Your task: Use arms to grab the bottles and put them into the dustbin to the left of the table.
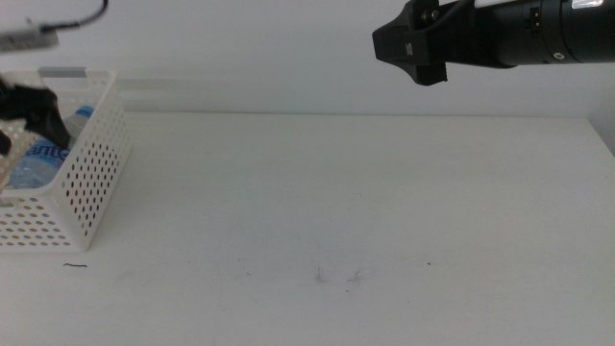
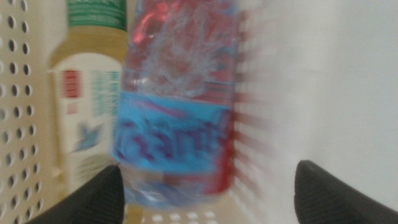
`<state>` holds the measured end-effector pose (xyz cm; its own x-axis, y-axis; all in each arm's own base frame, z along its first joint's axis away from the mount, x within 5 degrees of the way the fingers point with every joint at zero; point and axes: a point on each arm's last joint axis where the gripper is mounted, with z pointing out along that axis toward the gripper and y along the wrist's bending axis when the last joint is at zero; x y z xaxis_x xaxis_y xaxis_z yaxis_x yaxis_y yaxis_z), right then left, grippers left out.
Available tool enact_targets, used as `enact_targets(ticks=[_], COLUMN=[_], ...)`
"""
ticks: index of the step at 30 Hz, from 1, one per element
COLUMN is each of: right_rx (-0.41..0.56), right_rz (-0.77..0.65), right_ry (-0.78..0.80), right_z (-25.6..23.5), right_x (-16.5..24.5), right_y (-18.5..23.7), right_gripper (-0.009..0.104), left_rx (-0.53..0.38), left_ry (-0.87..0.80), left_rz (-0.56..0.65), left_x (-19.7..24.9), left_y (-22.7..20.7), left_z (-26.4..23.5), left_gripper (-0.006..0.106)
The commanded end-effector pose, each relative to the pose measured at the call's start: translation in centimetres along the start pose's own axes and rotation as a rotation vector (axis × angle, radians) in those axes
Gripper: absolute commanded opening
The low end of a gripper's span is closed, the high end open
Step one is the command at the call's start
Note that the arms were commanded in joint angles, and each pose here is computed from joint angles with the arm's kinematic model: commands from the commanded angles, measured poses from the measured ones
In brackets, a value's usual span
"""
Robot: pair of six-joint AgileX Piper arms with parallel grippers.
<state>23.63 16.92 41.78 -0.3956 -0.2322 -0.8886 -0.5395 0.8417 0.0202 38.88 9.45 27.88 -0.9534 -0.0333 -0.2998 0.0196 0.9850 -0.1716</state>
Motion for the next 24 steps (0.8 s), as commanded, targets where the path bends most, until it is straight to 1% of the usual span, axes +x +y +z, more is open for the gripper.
enact_targets(ticks=[1,4,7,13,16,19,21,24], right_rx=[0.002,0.002,0.002,0.002,0.002,0.002,0.002,0.002], right_rz=[-0.007,-0.007,-0.007,-0.007,-0.007,-0.007,-0.007,-0.007], right_ry=[0.003,0.003,0.003,0.003,0.003,0.003,0.003,0.003], right_z=[0.1,0.1,0.1,0.1,0.1,0.1,0.1,0.1], right_x=[0.2,0.2,0.2,0.2,0.2,0.2,0.2,0.2], right_y=[0.0,0.0,0.0,0.0,0.0,0.0,0.0,0.0], right_gripper=[0.087,0.087,0.087,0.087,0.087,0.087,0.087,0.087], left_rx=[0.020,0.011,0.033,0.096,0.107,0.107,0.083,0.048], left_ry=[-0.057,-0.108,-0.138,-0.353,-0.493,-0.661,-0.763,-0.880], left_rz=[0.000,0.031,0.064,0.210,0.265,0.291,0.287,0.228], left_x=[0.2,0.8,2.4,7.9,11.3,14.9,16.6,18.8], left_y=[-1.9,-4.7,-7.8,-13.9,-15.4,-15.8,-15.5,-14.8], left_z=[-3.1,-5.7,-7.7,-12.4,-14.9,-17.5,-18.3,-19.3], left_gripper=[0.094,0.094,0.094,0.094,0.094,0.094,0.094,0.094])
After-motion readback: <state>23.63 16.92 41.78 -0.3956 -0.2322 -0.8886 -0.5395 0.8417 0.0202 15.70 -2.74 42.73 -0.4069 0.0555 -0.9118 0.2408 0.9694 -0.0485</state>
